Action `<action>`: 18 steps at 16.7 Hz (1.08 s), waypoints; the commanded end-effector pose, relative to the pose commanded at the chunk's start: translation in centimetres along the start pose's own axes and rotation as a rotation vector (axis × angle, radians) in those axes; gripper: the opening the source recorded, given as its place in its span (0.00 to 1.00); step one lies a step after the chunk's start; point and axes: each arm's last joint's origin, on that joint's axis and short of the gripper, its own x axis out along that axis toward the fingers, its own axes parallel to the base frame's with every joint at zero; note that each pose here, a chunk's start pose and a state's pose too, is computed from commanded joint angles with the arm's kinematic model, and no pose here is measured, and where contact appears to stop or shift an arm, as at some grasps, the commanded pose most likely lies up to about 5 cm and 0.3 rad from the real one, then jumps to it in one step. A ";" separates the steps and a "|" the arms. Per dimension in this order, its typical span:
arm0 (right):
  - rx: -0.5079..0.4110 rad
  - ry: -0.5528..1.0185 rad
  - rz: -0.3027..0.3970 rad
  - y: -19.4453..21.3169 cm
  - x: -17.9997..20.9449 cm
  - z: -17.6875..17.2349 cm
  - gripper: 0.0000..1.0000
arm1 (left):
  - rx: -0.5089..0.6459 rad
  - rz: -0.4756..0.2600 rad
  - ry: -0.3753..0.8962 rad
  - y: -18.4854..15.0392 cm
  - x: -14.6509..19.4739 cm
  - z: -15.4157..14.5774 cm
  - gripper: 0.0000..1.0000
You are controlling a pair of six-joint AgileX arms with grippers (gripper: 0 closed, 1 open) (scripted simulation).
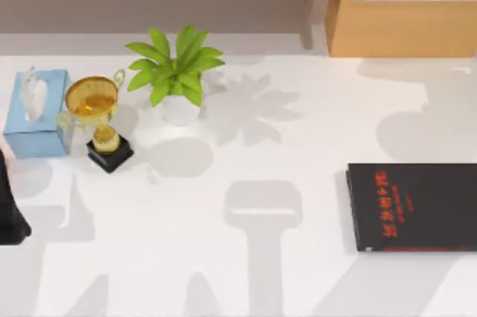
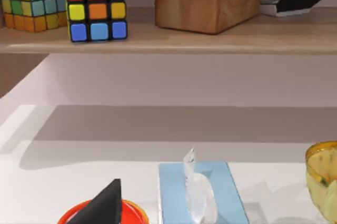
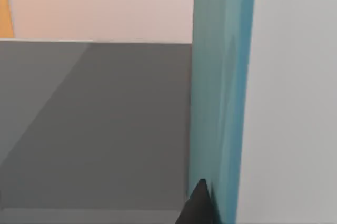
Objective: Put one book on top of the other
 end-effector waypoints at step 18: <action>0.813 -0.007 -0.384 12.8 -11.4 3.4 0.00 | 0.000 0.000 0.000 0.0 0.0 0.0 1.00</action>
